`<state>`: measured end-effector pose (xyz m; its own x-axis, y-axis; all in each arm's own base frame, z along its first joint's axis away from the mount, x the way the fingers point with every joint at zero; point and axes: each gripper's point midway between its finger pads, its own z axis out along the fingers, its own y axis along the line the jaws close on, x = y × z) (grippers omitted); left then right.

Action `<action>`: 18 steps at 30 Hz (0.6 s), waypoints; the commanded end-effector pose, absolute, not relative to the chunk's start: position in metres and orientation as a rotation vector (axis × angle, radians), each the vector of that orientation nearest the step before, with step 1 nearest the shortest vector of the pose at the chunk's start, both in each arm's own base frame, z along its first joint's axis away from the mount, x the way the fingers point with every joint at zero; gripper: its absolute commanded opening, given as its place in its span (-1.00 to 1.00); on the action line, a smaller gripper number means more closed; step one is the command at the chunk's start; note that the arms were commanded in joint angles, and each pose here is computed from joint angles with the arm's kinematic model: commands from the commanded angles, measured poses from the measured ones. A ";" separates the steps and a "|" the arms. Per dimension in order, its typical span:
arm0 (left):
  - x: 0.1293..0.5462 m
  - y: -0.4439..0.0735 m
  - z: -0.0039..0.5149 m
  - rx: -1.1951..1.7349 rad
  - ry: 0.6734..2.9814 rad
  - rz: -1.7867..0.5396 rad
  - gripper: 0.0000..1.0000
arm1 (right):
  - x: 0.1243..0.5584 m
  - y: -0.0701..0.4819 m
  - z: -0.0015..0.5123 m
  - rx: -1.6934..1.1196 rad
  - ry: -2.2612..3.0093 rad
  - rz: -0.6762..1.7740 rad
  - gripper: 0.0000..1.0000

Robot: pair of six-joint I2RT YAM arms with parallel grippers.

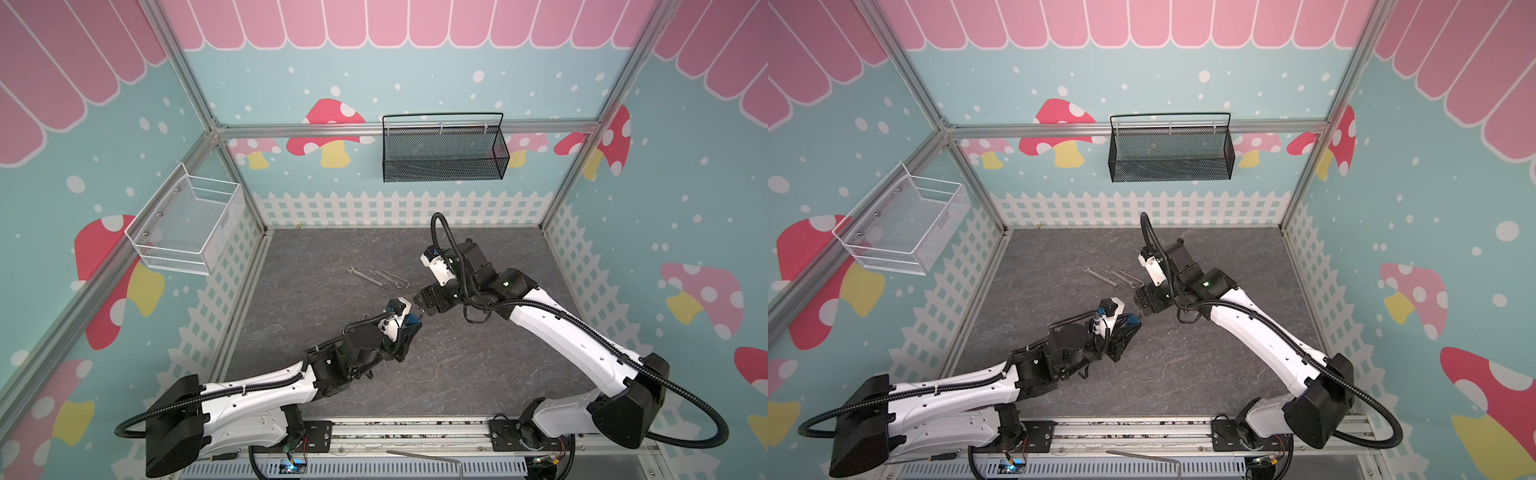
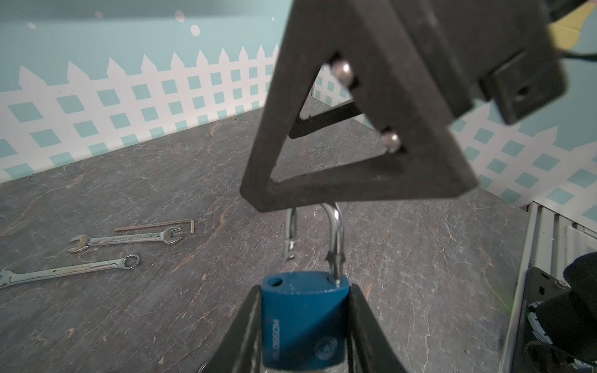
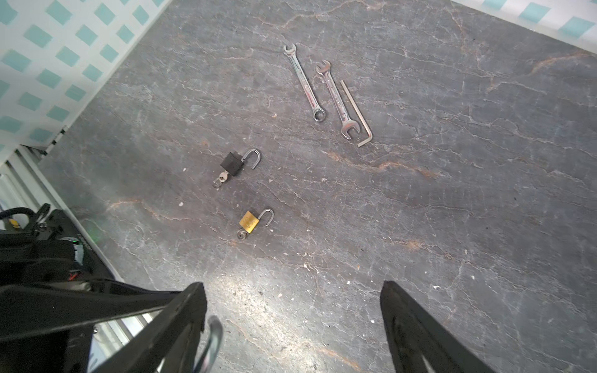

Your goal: Unlock with the key

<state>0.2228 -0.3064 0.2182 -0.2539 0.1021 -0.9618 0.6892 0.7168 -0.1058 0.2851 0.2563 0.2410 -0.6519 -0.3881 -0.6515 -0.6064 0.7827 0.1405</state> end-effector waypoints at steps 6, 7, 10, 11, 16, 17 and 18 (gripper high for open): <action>0.226 -0.306 0.243 0.604 1.686 -0.624 -1.00 | 0.288 0.242 0.235 -0.790 2.380 0.306 0.79; 0.226 -0.306 0.243 0.604 1.684 -0.624 -1.00 | 0.289 0.242 0.234 -0.791 2.384 0.298 0.79; 0.228 -0.303 0.244 0.580 1.683 -0.615 -1.00 | 0.286 0.240 0.234 -0.798 2.384 0.301 0.82; 0.228 -0.302 0.244 0.571 1.686 -0.613 -1.00 | 0.285 0.239 0.234 -0.800 2.383 0.303 0.82; 0.235 -0.297 0.241 0.535 1.706 -0.566 -1.00 | 0.277 0.233 0.229 -0.794 2.402 0.309 0.84; 0.236 -0.297 0.242 0.531 1.706 -0.566 -1.00 | 0.276 0.233 0.227 -0.796 2.405 0.311 0.85; 0.236 -0.297 0.242 0.527 1.706 -0.569 -1.00 | 0.275 0.231 0.225 -0.792 2.411 0.302 0.85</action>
